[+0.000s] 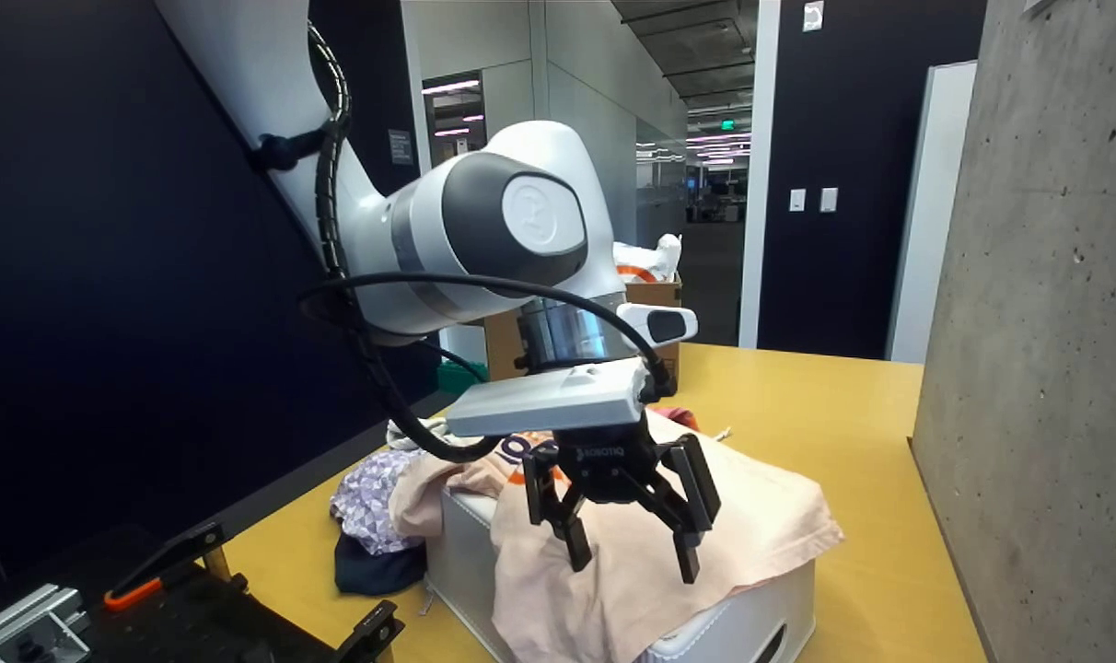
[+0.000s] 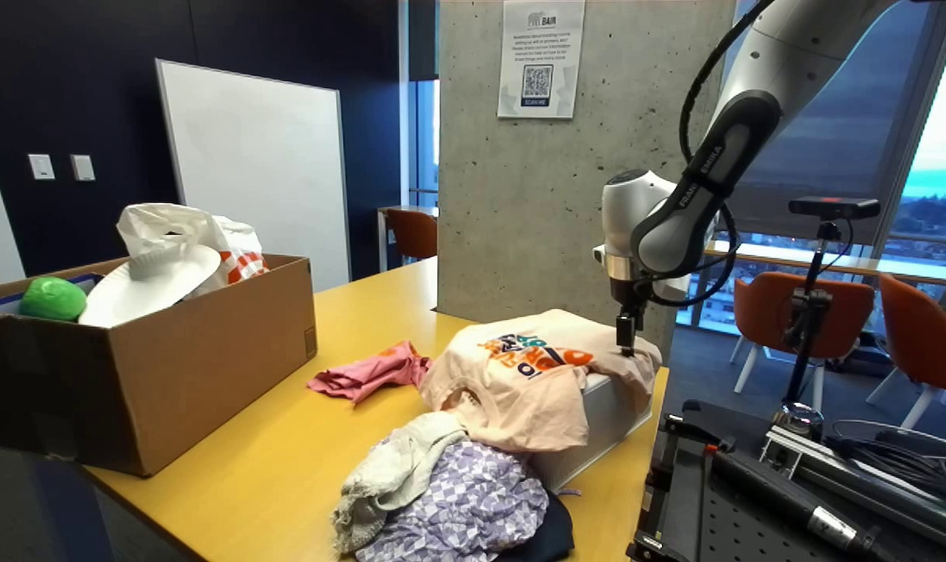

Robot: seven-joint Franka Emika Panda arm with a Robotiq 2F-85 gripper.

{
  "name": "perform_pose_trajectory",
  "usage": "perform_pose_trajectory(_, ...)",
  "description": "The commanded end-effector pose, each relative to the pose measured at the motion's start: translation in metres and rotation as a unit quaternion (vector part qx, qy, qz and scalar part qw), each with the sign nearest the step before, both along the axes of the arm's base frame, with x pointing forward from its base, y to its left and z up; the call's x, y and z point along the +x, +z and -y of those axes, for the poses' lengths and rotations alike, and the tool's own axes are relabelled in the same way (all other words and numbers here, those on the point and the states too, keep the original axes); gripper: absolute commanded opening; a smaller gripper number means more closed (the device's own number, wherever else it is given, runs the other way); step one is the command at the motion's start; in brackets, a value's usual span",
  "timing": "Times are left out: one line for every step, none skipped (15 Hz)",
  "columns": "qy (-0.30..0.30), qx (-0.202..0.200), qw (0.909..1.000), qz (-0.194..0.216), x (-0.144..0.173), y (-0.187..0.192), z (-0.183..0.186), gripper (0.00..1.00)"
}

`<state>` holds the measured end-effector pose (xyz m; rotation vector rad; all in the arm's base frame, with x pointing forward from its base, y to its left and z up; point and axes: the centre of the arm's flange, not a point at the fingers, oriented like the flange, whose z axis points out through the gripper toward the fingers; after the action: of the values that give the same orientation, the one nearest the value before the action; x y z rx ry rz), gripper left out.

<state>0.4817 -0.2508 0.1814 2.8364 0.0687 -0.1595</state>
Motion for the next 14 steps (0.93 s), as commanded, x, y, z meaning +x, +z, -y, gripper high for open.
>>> perform_pose_trajectory(-0.013,-0.001,0.9999,-0.001,-0.011,-0.002,0.017,1.0)
perform_pose_trajectory(-0.017,-0.003,0.9998,-0.001,-0.012,-0.003,0.022,1.0)
perform_pose_trajectory(-0.022,-0.004,0.9997,-0.002,-0.013,-0.004,0.028,1.0)
perform_pose_trajectory(-0.028,-0.007,0.9996,-0.002,-0.015,-0.004,0.033,1.0)
perform_pose_trajectory(-0.033,-0.009,0.9994,-0.003,-0.018,-0.004,0.039,1.0)
perform_pose_trajectory(-0.039,-0.011,0.9992,-0.003,-0.021,-0.003,0.046,1.0)
perform_pose_trajectory(-0.046,-0.012,0.9989,-0.003,-0.025,-0.002,0.052,1.0)
perform_pose_trajectory(-0.051,-0.015,0.9986,-0.004,-0.029,0.0,0.057,1.0)
perform_pose_trajectory(-0.056,-0.019,0.9982,-0.004,-0.032,0.001,0.062,1.0)
perform_pose_trajectory(-0.061,-0.026,0.9978,-0.004,-0.035,0.003,0.068,1.0)
perform_pose_trajectory(-0.066,-0.032,0.9973,-0.002,-0.037,0.006,0.074,1.0)
perform_pose_trajectory(-0.07,-0.036,0.9969,0.001,-0.037,0.009,0.077,1.0)
perform_pose_trajectory(-0.073,-0.041,0.9965,0.005,-0.036,0.011,0.078,1.0)
perform_pose_trajectory(-0.074,-0.041,0.9964,0.009,-0.034,0.013,0.077,1.0)
